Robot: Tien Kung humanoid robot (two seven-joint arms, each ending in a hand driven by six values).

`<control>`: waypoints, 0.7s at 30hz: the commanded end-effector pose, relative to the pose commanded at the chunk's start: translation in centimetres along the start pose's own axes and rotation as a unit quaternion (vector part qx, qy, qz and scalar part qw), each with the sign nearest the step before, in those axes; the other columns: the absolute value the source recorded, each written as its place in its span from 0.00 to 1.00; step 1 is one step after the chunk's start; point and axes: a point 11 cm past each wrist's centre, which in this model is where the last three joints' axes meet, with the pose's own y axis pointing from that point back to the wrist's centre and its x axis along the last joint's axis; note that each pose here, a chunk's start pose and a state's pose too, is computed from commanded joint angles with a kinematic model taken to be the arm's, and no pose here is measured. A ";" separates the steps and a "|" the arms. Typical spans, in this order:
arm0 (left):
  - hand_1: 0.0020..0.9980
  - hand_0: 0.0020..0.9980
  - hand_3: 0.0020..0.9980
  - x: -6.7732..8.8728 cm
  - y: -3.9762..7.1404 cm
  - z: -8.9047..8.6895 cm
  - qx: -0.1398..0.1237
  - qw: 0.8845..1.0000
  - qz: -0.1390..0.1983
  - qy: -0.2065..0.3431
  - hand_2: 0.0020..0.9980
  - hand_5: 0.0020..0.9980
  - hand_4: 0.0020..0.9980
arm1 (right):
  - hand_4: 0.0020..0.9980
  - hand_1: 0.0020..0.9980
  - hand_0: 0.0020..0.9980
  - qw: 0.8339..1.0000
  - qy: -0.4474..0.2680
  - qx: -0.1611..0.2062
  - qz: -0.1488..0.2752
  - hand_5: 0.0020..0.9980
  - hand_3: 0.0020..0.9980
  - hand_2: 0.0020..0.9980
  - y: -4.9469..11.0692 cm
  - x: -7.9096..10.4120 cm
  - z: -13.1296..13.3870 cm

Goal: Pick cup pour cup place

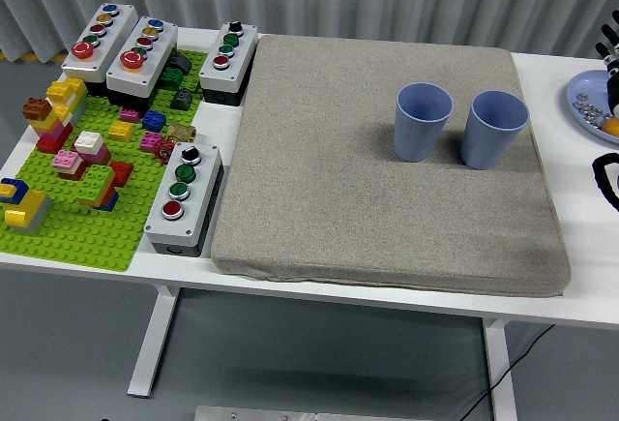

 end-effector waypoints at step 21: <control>0.79 0.78 0.74 -0.1 0.0 0.4 -0.003 1.000 -0.001 -0.001 0.85 0.97 0.51 | 0.72 0.85 0.95 1.000 -0.002 0.006 -0.001 0.96 0.80 0.84 -0.1 -0.1 -0.6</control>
